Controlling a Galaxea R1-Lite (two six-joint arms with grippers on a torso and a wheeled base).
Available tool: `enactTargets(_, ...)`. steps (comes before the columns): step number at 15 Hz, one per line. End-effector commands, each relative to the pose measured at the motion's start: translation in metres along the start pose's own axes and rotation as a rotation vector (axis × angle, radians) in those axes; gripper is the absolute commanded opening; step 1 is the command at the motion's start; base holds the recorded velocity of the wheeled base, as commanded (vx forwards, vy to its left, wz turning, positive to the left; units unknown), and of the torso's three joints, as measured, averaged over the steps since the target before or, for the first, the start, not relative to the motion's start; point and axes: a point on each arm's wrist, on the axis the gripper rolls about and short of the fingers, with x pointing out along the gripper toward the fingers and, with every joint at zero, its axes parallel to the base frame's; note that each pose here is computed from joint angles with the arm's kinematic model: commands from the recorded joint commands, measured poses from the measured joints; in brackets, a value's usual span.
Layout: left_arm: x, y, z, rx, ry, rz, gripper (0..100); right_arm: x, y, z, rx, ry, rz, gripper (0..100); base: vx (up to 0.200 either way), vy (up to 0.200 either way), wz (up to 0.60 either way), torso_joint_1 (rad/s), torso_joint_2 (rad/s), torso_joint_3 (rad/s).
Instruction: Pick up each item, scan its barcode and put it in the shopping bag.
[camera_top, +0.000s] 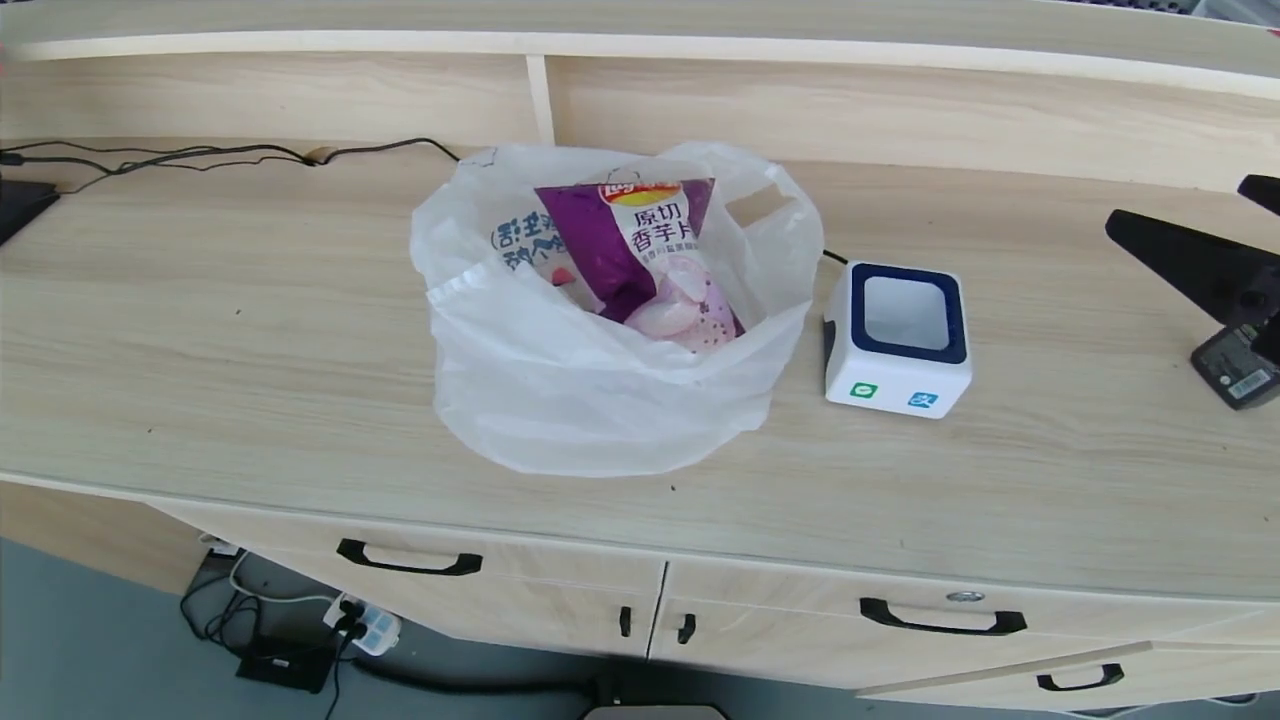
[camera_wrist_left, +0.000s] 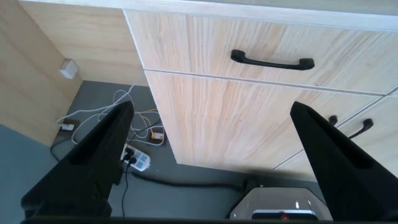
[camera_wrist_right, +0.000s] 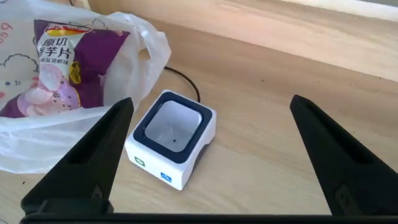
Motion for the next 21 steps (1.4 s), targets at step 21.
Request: enactTargets(21, 0.0, 0.0, 0.0, 0.008, 0.005, -0.001, 100, -0.046, -0.058, -0.063, 0.09, 0.144, -0.412, 100, -0.057, -0.086, 0.0, 0.005, 0.0, 0.001)
